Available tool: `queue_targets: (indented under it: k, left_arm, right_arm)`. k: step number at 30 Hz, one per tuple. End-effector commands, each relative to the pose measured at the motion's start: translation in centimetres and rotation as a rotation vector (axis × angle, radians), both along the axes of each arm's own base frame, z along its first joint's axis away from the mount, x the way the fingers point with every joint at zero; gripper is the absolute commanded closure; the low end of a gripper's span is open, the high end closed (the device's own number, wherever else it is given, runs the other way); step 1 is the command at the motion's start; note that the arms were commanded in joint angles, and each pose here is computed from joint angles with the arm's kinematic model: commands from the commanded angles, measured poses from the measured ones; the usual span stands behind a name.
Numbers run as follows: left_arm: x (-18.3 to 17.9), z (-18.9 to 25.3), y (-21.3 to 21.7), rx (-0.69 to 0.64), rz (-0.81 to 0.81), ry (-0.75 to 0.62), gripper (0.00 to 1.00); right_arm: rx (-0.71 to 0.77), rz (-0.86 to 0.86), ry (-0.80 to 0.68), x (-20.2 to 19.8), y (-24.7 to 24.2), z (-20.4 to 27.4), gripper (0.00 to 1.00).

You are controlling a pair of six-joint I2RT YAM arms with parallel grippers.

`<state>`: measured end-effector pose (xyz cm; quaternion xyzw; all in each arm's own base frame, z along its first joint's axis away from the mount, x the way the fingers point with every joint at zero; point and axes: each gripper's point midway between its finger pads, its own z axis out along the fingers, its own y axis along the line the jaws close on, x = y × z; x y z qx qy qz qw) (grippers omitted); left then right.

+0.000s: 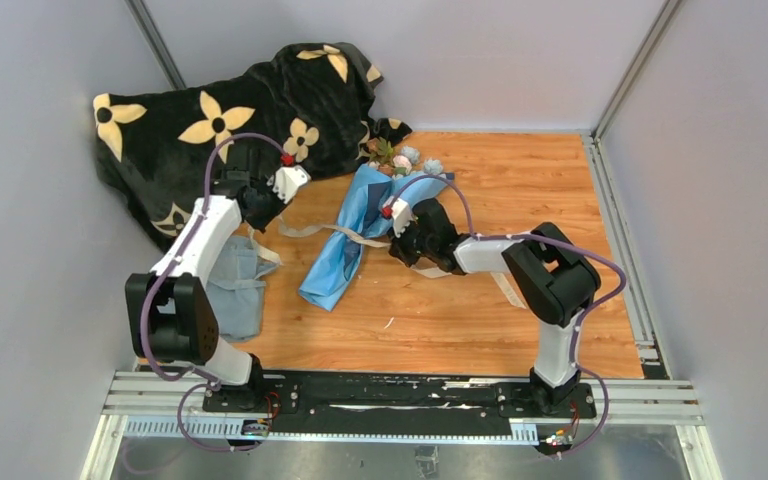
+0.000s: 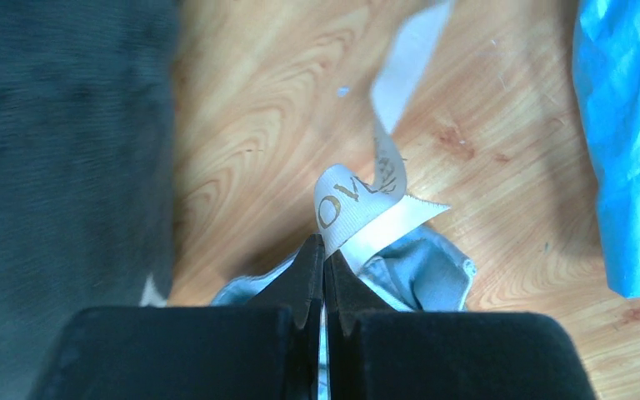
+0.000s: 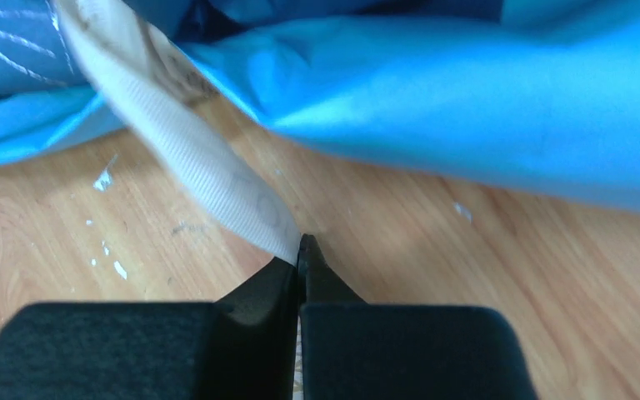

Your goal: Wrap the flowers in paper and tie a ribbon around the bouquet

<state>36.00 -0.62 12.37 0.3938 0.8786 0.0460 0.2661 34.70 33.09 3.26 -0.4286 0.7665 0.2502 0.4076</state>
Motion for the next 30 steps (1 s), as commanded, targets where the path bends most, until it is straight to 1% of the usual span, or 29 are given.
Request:
queue_targets:
  k: [1, 3, 5, 6, 8, 11, 13, 15, 19, 23, 25, 28, 30]
  left_arm:
    - [1.1, 5.7, 1.1, -0.056, 0.102, -0.149, 1.00]
    - [1.3, 7.7, 2.5, -0.077, 0.161, -0.214, 1.00]
    - [0.5, 8.2, 2.3, -0.094, 0.139, -0.217, 1.00]
    - [-0.3, 7.7, 1.7, -0.117, 0.108, -0.180, 1.00]
    - [-1.5, 6.7, 1.1, -0.133, 0.077, -0.131, 1.00]
    - [-3.4, 4.9, 0.9, -0.129, 0.059, -0.063, 1.00]
    - [-4.6, 4.0, 1.3, -0.101, 0.062, -0.026, 1.00]
    - [-5.6, 3.3, 2.3, -0.045, 0.076, -0.004, 1.00]
    - [-6.6, 1.9, 4.9, 0.062, 0.105, 0.018, 1.00]
    - [-7.2, 0.0, 6.6, 0.118, 0.131, 0.038, 1.00]
    - [-7.5, -0.9, 6.9, 0.132, 0.129, 0.046, 1.00]
    - [-7.3, -2.1, 8.5, 0.193, 0.164, 0.040, 1.00]
    - [-7.3, -2.6, 9.0, 0.192, 0.185, 0.055, 1.00]
  right_arm:
    - [0.014, -0.203, 0.032, 1.0, -4.1, 1.1, 1.00]
    - [0.027, -0.333, 0.088, 1.3, -7.8, 1.6, 1.00]
    - [0.064, -0.446, 0.126, 1.7, -11.5, 2.0, 1.00]
    - [0.088, -0.514, 0.135, 2.2, -14.0, 2.4, 1.00]
    - [0.104, -0.594, 0.171, 1.9, -17.0, 2.0, 1.00]
    - [0.136, -0.729, 0.205, 1.8, -21.9, 1.7, 1.00]
    - [0.222, -0.795, 0.238, 1.7, -23.7, 1.9, 1.00]
    - [0.285, -0.853, 0.265, 1.8, -25.3, 2.1, 1.00]
    - [0.381, -0.998, 0.309, 1.8, -28.9, 2.0, 1.00]
    - [0.476, -1.124, 0.347, 1.1, -32.1, 1.9, 1.00]
    - [0.452, -1.139, 0.367, 0.8, -32.7, 1.9, 1.00]
    - [0.389, -1.158, 0.348, 0.5, -33.7, 2.2, 1.00]
    - [0.369, -1.166, 0.336, 0.3, -34.2, 2.3, 1.00]
